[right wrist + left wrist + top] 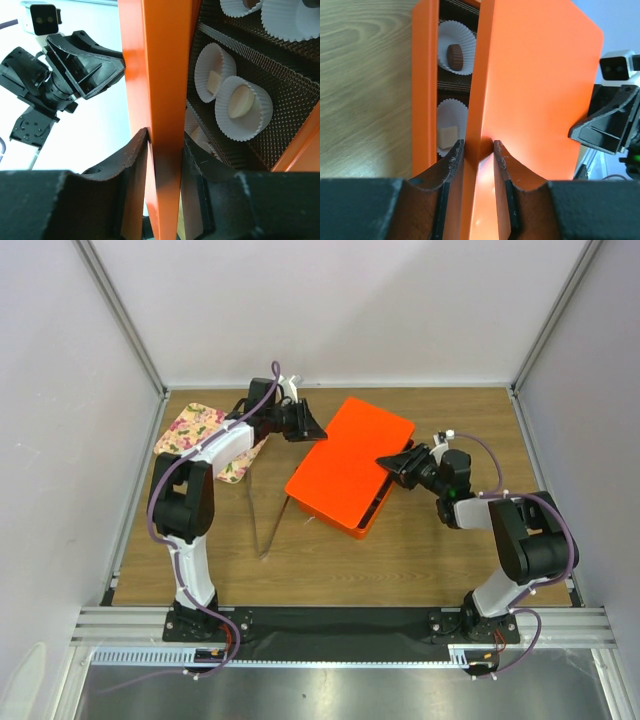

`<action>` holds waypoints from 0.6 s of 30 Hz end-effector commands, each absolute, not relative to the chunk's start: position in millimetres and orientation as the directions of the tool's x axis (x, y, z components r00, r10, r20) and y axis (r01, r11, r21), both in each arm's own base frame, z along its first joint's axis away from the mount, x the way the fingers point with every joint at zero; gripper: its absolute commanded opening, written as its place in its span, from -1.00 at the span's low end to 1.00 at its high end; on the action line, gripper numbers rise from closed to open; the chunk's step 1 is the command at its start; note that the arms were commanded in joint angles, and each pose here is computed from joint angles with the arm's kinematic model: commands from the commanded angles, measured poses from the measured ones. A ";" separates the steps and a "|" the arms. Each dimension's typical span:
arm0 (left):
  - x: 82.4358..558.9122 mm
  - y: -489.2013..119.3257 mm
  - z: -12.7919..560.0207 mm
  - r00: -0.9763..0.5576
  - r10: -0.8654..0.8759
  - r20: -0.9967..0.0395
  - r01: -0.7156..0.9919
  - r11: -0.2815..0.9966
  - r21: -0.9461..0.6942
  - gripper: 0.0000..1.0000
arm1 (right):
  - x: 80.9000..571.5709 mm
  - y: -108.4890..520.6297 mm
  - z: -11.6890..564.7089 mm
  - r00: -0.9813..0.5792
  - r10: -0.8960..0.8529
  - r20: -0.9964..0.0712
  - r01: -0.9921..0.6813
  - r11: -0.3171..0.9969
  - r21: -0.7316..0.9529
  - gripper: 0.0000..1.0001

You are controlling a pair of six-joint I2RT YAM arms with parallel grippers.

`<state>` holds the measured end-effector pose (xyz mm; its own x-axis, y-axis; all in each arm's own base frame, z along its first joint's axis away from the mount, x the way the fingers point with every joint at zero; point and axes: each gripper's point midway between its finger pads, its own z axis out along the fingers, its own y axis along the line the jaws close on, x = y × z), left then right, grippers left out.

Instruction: Pack the chocolate

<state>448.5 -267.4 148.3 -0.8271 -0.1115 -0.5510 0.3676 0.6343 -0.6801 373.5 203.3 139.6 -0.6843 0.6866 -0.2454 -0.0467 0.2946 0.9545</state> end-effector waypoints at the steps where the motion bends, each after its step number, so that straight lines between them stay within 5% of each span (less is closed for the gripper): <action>1: 475.7 -259.8 170.3 -0.743 -0.125 -0.658 0.426 0.670 -0.608 -0.40 | 380.9 204.2 139.1 -0.677 0.673 -0.300 -0.077 0.340 0.937 -0.34; 18: 483.6 -254.6 159.0 -0.741 -0.107 -0.663 0.411 0.709 -0.573 -0.33 | 384.5 204.4 114.5 -0.682 0.689 -0.246 -0.019 0.320 0.947 -0.33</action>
<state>470.8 -257.1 143.8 -0.7869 -0.1158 -0.6061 0.3678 0.7006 -0.6115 374.7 202.2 97.9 -0.7024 0.6808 -0.2076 0.0547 0.3424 0.9379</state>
